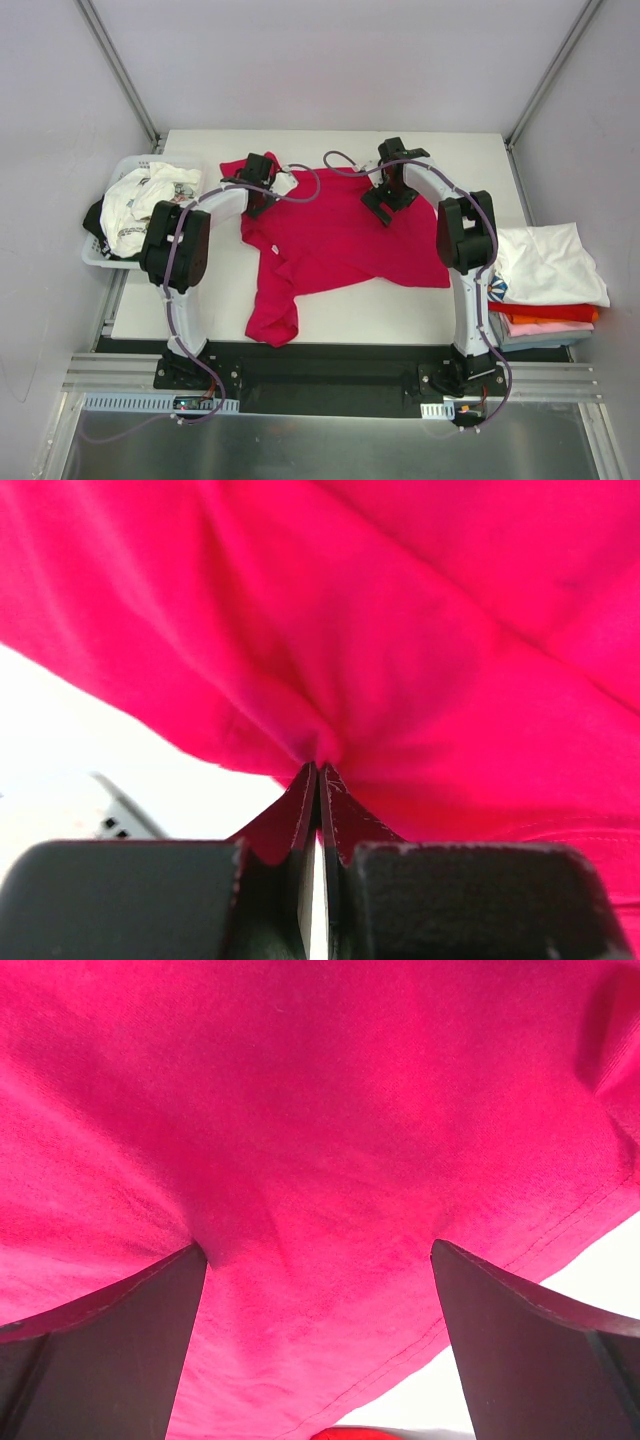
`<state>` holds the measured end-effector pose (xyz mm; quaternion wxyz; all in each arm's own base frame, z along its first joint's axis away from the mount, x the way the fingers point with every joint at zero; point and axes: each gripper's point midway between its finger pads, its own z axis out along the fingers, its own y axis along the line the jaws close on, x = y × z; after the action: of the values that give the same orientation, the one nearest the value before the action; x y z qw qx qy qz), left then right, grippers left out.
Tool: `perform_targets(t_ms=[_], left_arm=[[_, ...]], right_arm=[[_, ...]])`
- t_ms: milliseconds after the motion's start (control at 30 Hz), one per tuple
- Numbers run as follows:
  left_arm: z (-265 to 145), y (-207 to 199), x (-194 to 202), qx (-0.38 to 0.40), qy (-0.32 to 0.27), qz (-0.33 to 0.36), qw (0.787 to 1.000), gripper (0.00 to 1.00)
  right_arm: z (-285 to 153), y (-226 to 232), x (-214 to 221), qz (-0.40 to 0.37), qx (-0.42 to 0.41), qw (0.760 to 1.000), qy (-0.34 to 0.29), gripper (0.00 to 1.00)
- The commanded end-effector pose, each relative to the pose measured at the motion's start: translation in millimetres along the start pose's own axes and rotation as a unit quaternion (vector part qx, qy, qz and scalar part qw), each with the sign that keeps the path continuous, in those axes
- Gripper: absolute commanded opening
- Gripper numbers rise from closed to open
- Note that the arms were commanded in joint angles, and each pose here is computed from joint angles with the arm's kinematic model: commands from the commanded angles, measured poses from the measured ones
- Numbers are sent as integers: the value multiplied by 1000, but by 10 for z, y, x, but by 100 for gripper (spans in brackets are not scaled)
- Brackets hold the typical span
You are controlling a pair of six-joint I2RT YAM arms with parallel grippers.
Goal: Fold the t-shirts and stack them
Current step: Flatten out the tshirt
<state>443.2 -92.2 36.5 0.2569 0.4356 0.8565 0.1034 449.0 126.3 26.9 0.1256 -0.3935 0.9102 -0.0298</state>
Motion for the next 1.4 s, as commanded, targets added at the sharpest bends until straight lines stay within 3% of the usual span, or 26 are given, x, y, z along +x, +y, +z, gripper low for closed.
perform_targets(t_ms=[0, 600, 1367], left_arm=[[7, 333, 16, -38, 15, 6, 999, 0], [-6, 907, 13, -95, 27, 21, 995, 0], [27, 1550, -443, -180, 10, 35, 983, 0]], right_arm=[[-28, -76, 90, 9, 14, 1000, 13, 100], [-35, -244, 126, 20, 54, 998, 33, 100], [-32, -413, 14, 30, 63, 997, 29, 100]])
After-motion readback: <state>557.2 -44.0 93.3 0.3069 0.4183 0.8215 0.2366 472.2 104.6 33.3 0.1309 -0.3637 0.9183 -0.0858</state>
